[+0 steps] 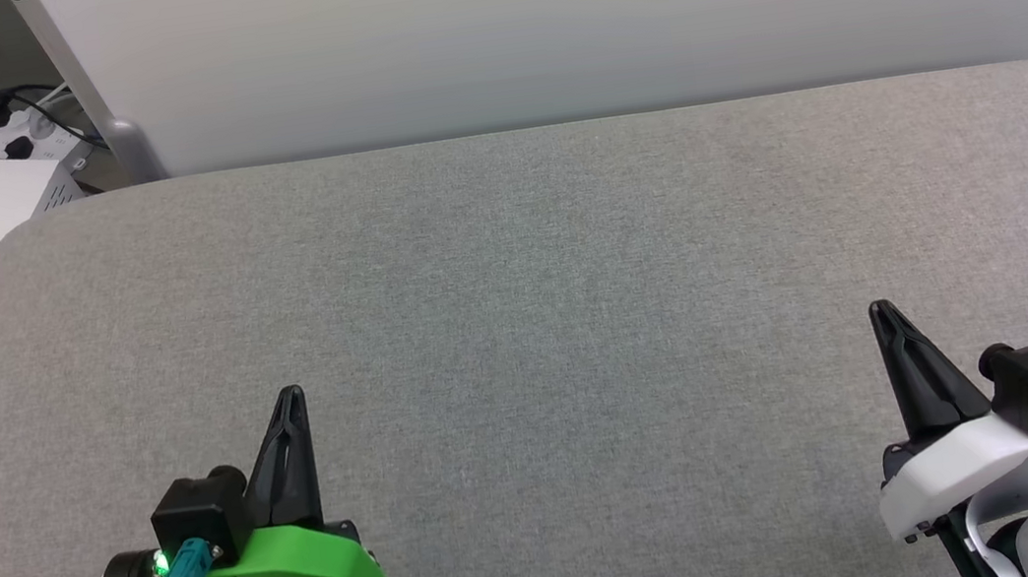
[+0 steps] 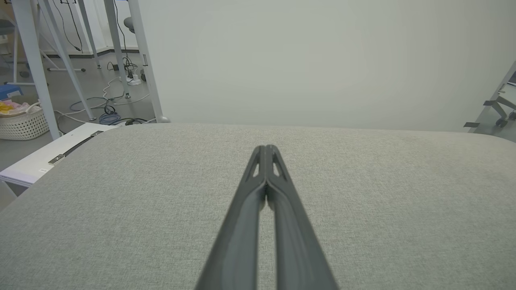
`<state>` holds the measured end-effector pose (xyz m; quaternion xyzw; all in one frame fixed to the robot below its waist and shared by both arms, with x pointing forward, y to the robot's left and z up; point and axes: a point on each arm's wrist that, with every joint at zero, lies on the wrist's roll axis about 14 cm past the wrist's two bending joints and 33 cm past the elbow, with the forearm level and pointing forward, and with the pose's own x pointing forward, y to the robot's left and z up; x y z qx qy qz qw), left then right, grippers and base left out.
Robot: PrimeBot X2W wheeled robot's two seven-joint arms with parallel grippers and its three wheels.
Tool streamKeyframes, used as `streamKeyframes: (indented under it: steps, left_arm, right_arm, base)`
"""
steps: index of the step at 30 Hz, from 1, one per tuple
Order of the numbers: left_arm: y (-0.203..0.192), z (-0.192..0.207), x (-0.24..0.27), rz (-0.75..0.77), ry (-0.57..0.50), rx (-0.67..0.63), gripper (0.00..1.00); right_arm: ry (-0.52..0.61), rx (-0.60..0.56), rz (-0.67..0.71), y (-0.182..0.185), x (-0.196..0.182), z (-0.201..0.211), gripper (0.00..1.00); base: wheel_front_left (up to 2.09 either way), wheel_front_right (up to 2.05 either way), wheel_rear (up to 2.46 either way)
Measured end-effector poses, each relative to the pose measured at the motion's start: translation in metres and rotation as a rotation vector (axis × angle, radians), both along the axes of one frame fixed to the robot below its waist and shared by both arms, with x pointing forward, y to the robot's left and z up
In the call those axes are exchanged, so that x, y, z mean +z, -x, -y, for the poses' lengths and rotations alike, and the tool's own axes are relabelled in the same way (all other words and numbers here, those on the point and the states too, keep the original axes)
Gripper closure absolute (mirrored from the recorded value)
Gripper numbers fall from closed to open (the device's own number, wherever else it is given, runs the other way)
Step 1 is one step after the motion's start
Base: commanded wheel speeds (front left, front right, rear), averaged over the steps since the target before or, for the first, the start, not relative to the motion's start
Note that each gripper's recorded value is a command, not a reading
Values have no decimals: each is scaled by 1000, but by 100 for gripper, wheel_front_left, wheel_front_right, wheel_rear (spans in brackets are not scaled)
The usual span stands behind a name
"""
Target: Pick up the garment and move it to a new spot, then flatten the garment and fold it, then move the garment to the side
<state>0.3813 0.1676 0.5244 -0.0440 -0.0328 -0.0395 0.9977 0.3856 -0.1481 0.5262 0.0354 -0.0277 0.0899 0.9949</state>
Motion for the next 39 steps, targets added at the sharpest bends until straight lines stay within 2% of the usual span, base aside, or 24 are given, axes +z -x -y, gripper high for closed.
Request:
streamKeyframes:
  steps: [39]
  left_arm:
    - [3,-4,5,-28,-78,36,100]
  right_arm:
    - [71,-26,-24,7,2,6,100]
  base:
    - [0,0,0]
